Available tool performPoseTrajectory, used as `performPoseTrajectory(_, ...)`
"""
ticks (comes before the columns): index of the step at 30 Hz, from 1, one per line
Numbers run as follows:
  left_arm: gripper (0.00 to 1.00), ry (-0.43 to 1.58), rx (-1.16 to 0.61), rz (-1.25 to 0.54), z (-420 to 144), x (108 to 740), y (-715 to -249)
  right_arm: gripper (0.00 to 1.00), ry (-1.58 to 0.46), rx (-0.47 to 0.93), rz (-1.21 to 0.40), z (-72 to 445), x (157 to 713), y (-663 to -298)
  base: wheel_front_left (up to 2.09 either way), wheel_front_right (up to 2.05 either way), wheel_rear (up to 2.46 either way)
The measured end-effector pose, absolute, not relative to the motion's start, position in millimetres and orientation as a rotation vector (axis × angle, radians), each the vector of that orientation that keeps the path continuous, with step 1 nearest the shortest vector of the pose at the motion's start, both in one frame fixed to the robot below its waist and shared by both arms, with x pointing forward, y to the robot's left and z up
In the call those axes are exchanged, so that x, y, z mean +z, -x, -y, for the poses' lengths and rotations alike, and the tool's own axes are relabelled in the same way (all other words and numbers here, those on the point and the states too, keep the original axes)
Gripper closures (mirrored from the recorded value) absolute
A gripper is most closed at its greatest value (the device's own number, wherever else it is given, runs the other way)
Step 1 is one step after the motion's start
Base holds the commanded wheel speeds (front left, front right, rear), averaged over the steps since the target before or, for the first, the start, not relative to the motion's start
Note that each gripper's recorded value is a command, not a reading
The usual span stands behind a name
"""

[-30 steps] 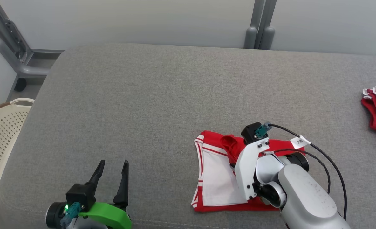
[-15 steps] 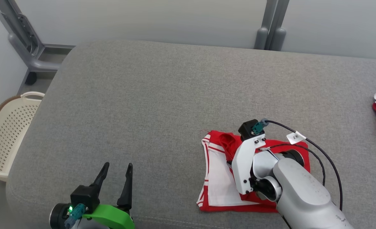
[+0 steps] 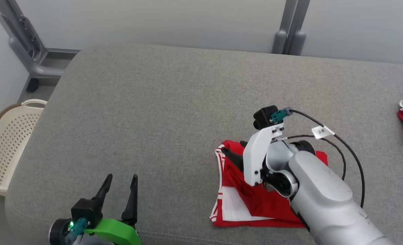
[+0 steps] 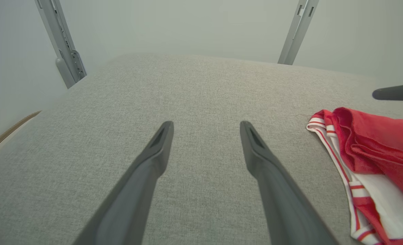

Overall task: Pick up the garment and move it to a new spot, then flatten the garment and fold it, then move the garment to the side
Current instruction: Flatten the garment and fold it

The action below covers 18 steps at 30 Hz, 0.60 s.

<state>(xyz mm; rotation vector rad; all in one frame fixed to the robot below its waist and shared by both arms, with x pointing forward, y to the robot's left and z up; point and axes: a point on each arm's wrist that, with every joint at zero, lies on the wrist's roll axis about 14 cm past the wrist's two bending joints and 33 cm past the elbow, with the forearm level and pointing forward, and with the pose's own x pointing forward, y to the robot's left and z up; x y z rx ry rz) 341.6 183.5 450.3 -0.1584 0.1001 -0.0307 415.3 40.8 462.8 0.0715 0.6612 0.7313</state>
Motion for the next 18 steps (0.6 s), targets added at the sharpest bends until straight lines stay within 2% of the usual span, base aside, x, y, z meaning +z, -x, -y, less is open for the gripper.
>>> performPoseTrajectory(4, 0.00, 0.157, -0.041, -0.093, -181.2, 452.6, -345.2, 0.00, -0.126, 0.687, -0.561, -30.7, 488.7, -435.4, 0.00, 0.00, 0.00)
performPoseTrajectory(10, 0.00, 0.155, -0.065, -0.075, -174.5, 458.7, -348.7, 0.00, -0.093, 0.532, -0.470, 16.4, 503.2, -458.8, 0.00, 0.00, 0.00)
performPoseTrajectory(18, 0.00, 0.158, -0.092, -0.067, -164.5, 461.2, -345.6, 0.00, -0.042, 0.307, -0.496, 103.0, 474.0, -440.4, 0.00, 0.00, 0.00)
